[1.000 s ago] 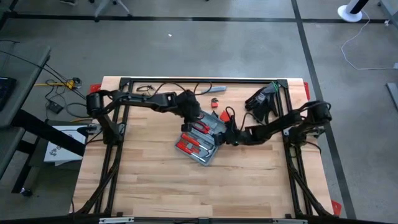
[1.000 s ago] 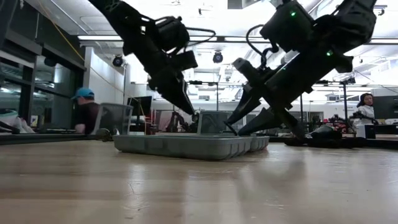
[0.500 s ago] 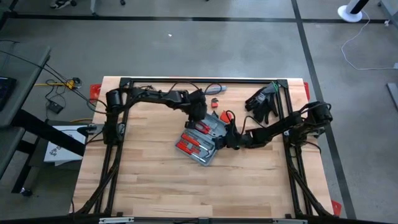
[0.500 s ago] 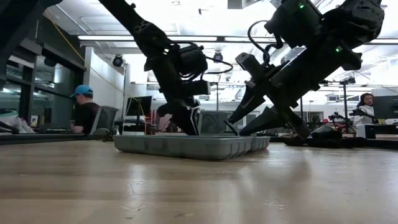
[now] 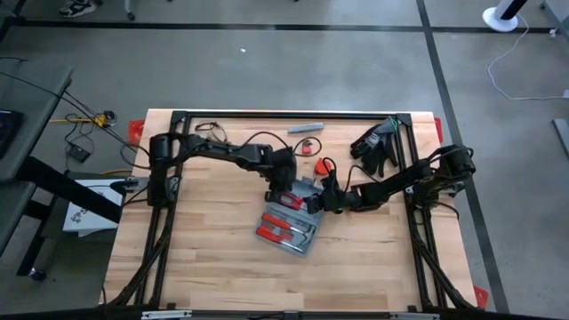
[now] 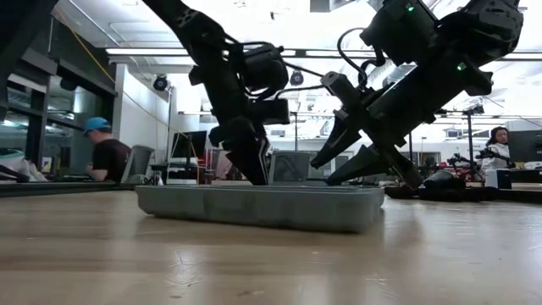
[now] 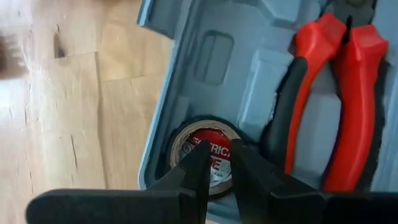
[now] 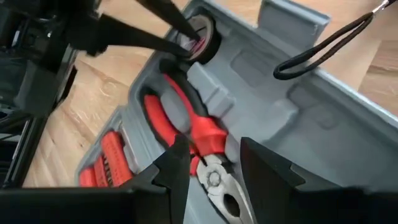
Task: Prefit tool cases
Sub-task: Remove the black electrical tape from the gray prefit tool case
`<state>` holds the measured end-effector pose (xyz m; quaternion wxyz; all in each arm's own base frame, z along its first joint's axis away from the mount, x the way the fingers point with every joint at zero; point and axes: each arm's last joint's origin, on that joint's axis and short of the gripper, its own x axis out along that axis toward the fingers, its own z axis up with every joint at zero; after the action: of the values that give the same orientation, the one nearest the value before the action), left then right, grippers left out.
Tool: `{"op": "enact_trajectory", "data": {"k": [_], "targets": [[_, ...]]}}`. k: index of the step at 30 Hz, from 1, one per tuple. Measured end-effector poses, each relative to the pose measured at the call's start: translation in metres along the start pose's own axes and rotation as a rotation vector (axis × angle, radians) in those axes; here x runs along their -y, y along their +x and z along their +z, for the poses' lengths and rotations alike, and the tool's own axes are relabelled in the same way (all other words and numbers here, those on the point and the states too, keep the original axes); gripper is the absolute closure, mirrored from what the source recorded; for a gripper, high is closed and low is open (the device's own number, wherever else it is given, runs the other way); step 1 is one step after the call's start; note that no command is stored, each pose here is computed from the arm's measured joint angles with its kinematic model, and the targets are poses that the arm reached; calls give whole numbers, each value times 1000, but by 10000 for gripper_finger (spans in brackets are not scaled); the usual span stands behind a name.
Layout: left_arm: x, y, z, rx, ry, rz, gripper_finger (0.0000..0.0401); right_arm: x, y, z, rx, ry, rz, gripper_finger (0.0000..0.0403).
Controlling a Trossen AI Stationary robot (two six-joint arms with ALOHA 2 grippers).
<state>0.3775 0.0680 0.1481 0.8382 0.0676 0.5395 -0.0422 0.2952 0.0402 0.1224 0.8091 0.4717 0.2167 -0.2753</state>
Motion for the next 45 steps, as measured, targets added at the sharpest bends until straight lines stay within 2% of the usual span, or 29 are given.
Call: {"op": "enact_trajectory", "data": {"k": [8, 13, 20, 25, 38, 42, 45], "targets": [[1, -25, 5, 49, 24, 6, 348, 0, 0, 0, 3, -5, -1, 270], [7, -20, 3, 53, 61, -75, 348, 0, 0, 0, 3, -8, -2, 270], [16, -4, -9, 28, 130, -55, 348, 1, 0, 0, 16, -10, -11, 270], [15, 4, -13, 19, 86, 42, 348, 2, 0, 0, 14, -11, -20, 270], [15, 13, -13, 19, 73, 51, 350, 5, 0, -1, 5, -24, -53, 270], [19, 15, -13, 5, 72, 55, 382, 5, 0, -1, 5, -19, -56, 270], [21, 13, -12, 11, 31, 50, 395, 5, 0, -1, 10, -16, -58, 270]]}}
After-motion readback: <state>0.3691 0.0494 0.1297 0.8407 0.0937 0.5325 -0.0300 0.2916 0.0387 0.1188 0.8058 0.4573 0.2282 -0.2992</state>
